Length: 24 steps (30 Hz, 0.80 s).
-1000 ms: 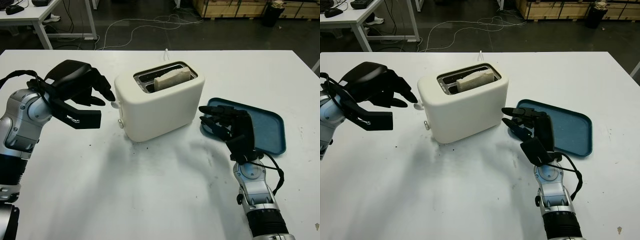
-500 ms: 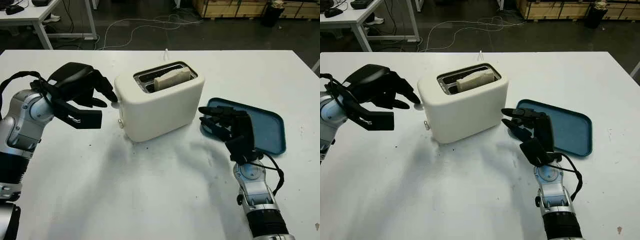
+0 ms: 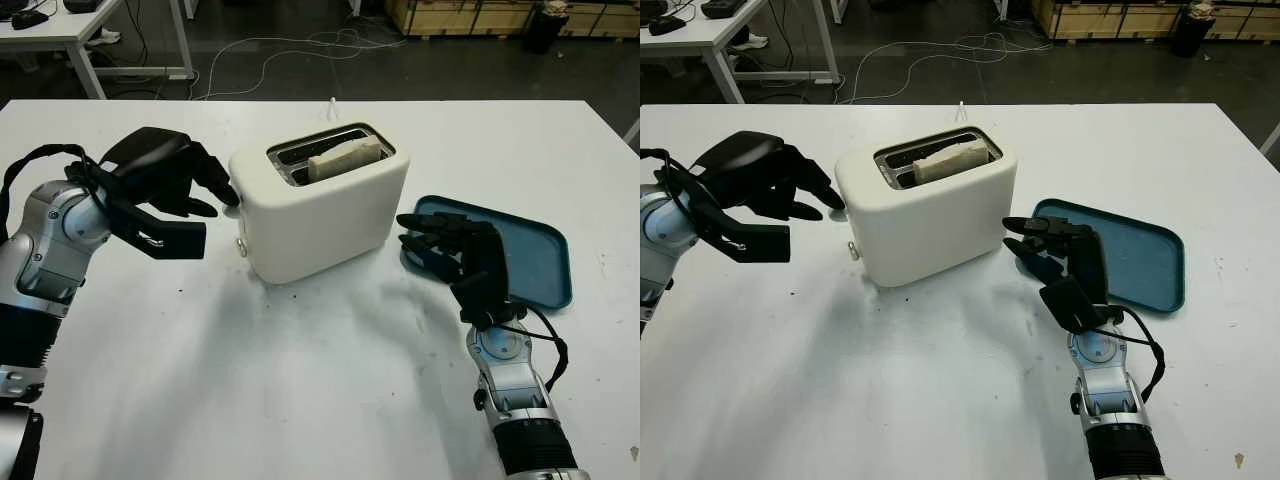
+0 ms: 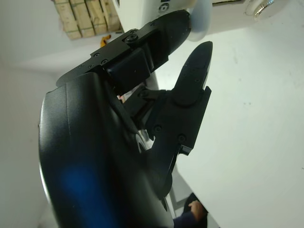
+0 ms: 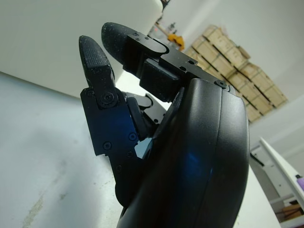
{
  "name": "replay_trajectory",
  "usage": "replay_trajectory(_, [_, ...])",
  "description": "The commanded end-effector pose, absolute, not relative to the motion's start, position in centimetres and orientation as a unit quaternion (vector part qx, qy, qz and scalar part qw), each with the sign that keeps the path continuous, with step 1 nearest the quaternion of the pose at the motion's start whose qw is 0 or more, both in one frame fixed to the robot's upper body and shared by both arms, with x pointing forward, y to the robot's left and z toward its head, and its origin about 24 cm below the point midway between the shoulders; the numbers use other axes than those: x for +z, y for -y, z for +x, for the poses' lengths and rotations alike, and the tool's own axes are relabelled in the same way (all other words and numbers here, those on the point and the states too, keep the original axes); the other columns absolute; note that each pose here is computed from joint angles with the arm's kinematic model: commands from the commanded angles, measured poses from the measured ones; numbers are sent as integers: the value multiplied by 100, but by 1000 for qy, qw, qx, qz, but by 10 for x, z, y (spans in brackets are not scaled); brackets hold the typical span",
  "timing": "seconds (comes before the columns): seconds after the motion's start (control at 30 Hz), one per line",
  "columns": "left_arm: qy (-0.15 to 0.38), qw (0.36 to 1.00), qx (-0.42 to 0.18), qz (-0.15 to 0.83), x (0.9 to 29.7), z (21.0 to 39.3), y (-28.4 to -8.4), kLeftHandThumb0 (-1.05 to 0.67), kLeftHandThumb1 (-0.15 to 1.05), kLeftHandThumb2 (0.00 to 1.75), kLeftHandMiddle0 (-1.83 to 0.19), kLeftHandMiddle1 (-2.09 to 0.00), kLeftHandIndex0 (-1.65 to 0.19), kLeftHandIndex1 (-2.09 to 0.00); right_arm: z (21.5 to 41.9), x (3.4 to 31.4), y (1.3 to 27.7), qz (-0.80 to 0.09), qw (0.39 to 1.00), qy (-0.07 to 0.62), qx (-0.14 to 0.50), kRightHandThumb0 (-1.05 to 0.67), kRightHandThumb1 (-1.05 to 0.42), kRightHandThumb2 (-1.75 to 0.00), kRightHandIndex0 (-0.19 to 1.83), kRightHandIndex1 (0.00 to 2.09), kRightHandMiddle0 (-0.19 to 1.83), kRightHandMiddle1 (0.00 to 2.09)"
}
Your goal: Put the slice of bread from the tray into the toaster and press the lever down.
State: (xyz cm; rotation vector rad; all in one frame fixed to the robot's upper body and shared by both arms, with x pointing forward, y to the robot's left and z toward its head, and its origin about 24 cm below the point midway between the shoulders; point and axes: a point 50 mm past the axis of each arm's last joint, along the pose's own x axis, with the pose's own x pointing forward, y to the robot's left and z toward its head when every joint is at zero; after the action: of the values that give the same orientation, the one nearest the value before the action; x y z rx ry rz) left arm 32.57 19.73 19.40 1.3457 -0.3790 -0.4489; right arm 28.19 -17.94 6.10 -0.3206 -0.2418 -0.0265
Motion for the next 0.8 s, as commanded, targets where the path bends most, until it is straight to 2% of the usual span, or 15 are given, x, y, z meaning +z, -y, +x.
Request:
replay_trajectory(0.0, [169,740,-212,616,193,327,-195,-26,82,0,-97,-132,-129,-1,280,59,180,-154,980,126,-14,-49,-83,0,98,86,122,0])
replay_trajectory(0.17, [159,741,-215,616,190,327,-194,-26,83,0,-97,-132,-128,0,280,59,180,-156,980,124,-15,-50,-83,0,98,86,122,0])
replay_trajectory(0.33, [157,742,-225,612,180,326,-193,-27,82,0,-98,-119,-127,0,280,59,181,-152,981,122,-16,-49,-83,0,97,87,123,0])
replay_trajectory(0.43, [144,753,-237,596,164,325,-191,-27,82,0,-99,-126,-128,0,280,58,182,-152,980,123,-16,-49,-83,0,97,87,122,0])
replay_trajectory(0.53, [117,772,-247,574,140,321,-187,-23,82,0,-99,-114,-124,0,280,58,182,-152,981,119,-18,-49,-83,0,98,87,123,0])
replay_trajectory(0.67, [68,800,-262,535,82,312,-171,-18,84,1,-96,-95,-120,0,279,57,183,-153,981,118,-17,-49,-83,0,97,86,123,0])
replay_trajectory(0.77, [23,811,-272,517,40,302,-156,-22,88,2,-90,-87,-116,0,279,57,183,-157,981,115,-16,-49,-83,0,97,85,123,0])
